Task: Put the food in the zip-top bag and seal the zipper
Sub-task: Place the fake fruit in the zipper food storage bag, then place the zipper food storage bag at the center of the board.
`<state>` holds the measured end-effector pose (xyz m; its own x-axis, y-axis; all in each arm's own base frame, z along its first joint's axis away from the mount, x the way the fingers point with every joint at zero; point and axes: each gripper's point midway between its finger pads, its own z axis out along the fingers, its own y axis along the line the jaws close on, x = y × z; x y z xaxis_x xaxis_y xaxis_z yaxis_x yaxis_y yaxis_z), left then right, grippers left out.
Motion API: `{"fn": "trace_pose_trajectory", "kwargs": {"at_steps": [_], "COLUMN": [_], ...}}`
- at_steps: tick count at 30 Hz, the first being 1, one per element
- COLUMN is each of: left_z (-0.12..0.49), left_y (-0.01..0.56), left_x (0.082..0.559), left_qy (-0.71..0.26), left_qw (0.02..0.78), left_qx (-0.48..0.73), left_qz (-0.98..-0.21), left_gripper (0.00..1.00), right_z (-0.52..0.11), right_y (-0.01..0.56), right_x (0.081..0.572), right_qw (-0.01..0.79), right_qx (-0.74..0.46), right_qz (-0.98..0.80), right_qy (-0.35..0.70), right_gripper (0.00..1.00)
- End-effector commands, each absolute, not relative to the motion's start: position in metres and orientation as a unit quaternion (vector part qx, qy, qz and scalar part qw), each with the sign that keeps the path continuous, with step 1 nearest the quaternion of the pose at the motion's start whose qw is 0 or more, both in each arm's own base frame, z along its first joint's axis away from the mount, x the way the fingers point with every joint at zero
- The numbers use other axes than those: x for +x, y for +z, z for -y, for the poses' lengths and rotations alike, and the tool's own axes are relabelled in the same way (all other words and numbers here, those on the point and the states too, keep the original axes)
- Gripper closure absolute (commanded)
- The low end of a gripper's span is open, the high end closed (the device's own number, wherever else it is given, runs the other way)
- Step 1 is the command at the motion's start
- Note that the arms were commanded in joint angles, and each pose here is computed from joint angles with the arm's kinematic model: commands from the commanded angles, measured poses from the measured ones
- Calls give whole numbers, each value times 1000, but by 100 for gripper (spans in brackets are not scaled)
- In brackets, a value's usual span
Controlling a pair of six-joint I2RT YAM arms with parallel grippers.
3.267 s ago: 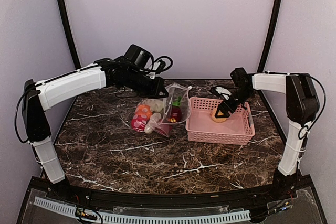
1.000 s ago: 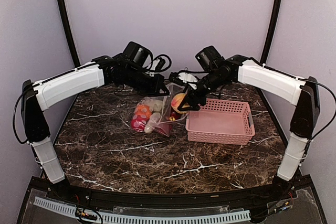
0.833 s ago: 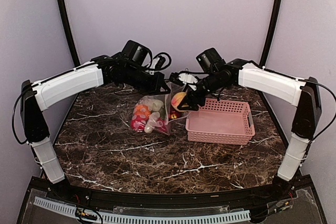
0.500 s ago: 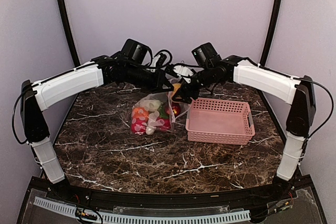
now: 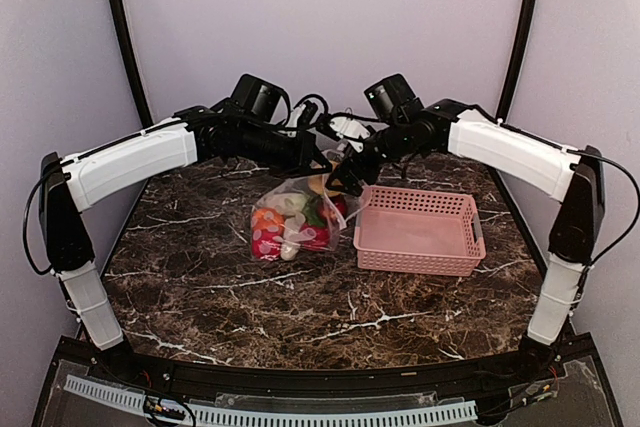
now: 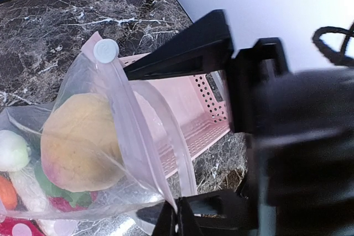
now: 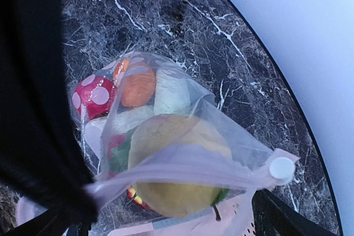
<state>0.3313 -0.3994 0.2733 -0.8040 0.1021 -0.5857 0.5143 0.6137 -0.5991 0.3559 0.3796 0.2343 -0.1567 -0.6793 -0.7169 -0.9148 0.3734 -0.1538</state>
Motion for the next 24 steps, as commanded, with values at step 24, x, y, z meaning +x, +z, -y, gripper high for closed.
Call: {"fn": "trace_pose_trajectory", "kwargs": {"at_steps": [24], "left_z": [381], "left_y": [295], "left_x": [328], "left_qy": [-404], "left_qw": [287], "left_qx": [189], "left_qz": [-848], "left_gripper": [99], "right_z": [-332], "right_y": [241], "right_x": [362], "right_qw": [331], "right_qx": [-462], "right_qz": [-781], "right_qy": [258], "right_gripper": [30]}}
